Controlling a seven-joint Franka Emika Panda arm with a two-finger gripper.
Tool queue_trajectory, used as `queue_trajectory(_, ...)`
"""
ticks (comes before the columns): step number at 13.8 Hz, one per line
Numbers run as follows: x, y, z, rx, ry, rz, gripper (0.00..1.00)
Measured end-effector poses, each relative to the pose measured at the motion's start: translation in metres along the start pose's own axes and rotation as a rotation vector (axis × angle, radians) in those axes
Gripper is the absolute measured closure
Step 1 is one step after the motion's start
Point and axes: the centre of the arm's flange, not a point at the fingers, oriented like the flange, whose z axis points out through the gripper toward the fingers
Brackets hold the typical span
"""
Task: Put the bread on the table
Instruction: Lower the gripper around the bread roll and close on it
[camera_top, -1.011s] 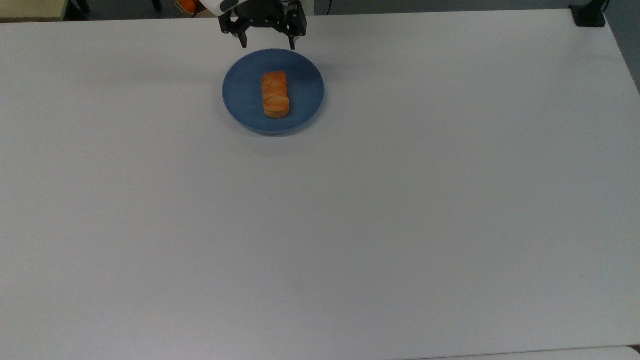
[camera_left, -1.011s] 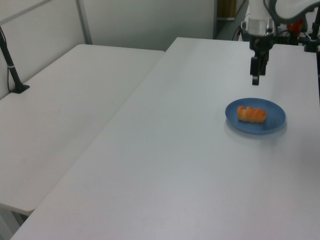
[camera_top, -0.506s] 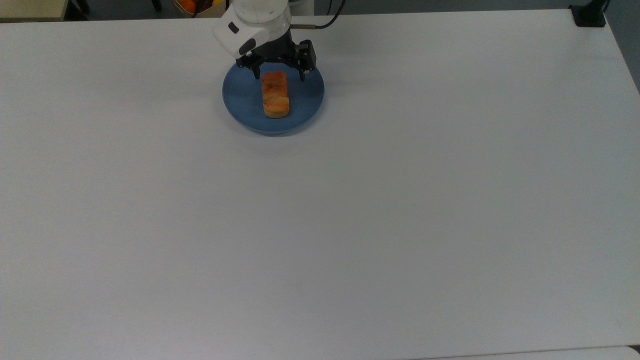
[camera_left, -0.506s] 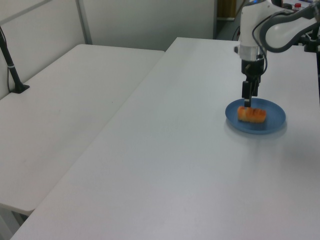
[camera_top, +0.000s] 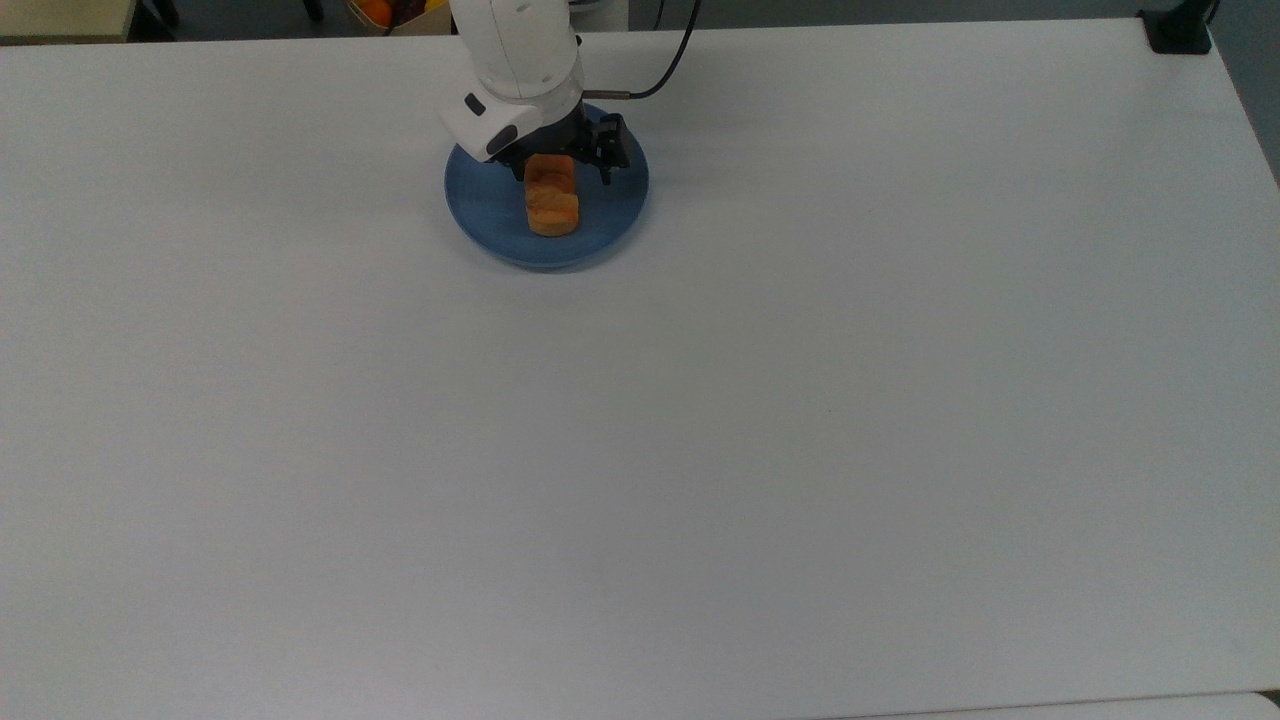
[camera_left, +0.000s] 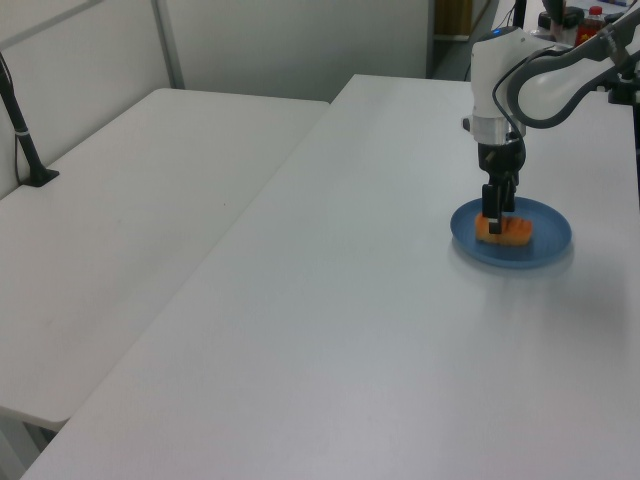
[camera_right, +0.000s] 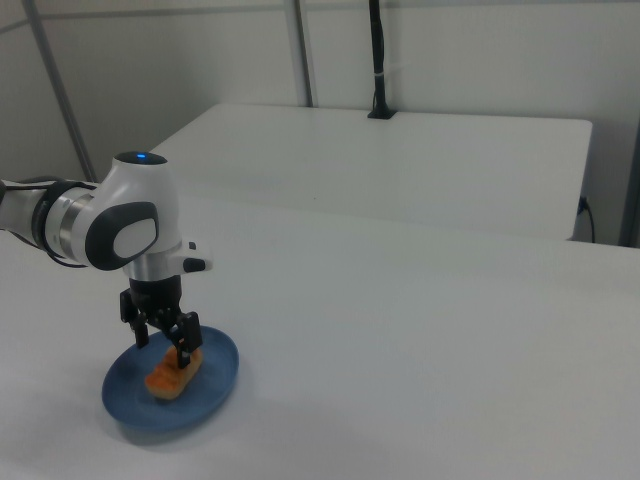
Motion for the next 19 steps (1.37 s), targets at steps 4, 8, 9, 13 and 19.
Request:
queue_trajectory(4, 0.001, 0.001, 0.007, -0.002, -0.013, -0.008, 0.02)
queue_trajectory(8, 0.002, 0.001, 0.011, -0.004, -0.021, -0.021, 0.12)
queue_trajectory(9, 0.002, 0.001, 0.012, -0.008, -0.024, -0.027, 0.13)
queue_trajectory(13, 0.003, 0.003, 0.019, -0.022, -0.036, -0.047, 0.18)
queue_trajectory(19, 0.003, 0.003, 0.018, -0.023, -0.034, -0.049, 0.69)
